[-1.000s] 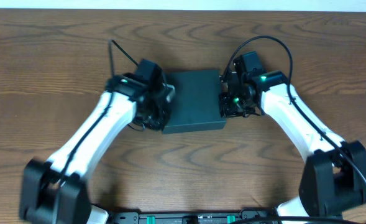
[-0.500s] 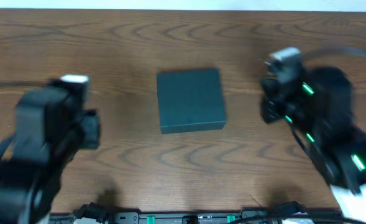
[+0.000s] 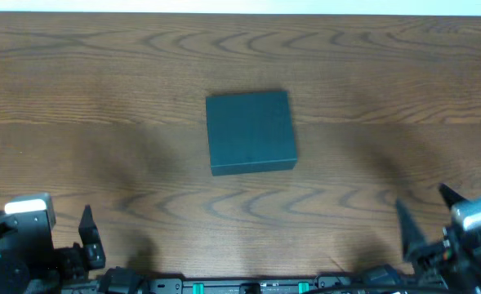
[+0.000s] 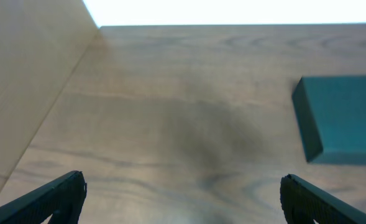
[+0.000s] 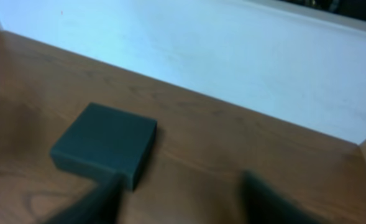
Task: Pack container
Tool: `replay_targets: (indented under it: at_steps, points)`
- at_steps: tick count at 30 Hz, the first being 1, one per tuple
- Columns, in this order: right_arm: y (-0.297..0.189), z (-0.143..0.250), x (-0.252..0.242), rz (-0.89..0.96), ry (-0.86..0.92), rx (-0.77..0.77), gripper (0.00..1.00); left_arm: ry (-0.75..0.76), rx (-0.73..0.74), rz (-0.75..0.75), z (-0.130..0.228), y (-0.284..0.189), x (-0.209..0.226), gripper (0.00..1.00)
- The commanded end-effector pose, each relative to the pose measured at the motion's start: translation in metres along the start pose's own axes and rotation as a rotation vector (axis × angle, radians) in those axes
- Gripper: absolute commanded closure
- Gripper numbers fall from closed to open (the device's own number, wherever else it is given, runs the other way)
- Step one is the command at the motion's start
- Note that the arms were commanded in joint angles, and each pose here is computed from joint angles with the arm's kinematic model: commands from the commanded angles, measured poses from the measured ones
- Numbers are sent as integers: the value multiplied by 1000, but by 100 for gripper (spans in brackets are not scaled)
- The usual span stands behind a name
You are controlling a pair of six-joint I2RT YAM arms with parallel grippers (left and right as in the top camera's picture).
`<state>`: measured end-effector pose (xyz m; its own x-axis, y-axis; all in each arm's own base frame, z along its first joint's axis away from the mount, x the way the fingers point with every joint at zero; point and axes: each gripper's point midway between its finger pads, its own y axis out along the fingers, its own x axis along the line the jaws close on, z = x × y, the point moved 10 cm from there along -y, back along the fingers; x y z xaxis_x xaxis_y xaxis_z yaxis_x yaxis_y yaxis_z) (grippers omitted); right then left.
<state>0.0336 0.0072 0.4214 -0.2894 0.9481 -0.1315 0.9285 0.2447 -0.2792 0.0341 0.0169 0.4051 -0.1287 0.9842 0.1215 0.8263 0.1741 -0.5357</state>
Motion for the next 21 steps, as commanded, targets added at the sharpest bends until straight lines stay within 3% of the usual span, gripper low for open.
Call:
replay_targets:
  at_steps: [1, 21]
  points:
    - [-11, 7, -1, 16, -13, -3, 1, 14, 32, -23, 5, -1, 2, 1]
    - [-21, 55, 5, -25, -28, 313, 1, 29, 74, -26, 12, -1, 3, 1]
